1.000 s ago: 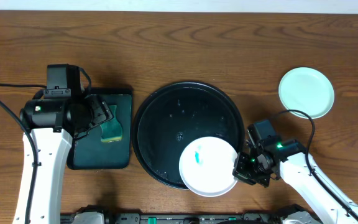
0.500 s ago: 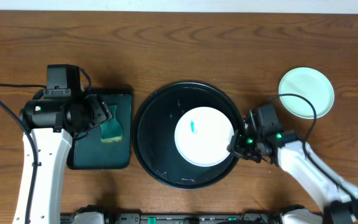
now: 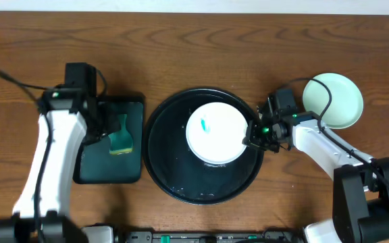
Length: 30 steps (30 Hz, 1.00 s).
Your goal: Clean dirty plates on tray and stack at the side
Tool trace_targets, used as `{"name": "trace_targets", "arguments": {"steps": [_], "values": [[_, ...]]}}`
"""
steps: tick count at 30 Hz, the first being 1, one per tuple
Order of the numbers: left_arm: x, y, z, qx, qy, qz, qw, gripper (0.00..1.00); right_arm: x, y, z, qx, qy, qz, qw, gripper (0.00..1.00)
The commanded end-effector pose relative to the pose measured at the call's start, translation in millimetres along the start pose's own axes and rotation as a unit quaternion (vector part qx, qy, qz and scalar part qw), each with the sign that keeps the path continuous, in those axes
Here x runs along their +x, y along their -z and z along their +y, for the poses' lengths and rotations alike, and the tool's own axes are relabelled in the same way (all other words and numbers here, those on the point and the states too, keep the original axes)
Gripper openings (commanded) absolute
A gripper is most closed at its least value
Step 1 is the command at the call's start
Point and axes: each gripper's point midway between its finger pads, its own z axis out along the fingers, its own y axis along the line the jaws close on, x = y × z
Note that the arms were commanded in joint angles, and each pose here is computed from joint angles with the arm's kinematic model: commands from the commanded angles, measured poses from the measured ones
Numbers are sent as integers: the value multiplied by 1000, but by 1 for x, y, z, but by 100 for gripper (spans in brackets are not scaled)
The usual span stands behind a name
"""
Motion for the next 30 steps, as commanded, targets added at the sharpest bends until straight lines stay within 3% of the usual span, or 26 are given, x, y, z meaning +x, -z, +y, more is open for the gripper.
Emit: {"name": "trace_targets", "arguments": {"steps": [1,14,19,23,24,30], "values": [[3,-24,4,-24,-8,38,999,47,0,-1,1,-3,8,8,1000,1],[-15,-100,-7,-32,-44,75,996,46,5,-3,-2,5,6,17,1000,1],[-18,-119,-9,-34,-44,82,995,26,7,-3,-2,7,8,21,1000,1],[-18,-123,-14,-19,-54,86,995,19,8,-3,-2,8,8,22,1000,1],[-18,-124,-15,-17,-54,85,995,9,8,-3,-2,8,8,22,1000,1],[-20,-120,-20,-4,-59,80,995,7,8,-3,-2,8,7,22,1000,1]]}}
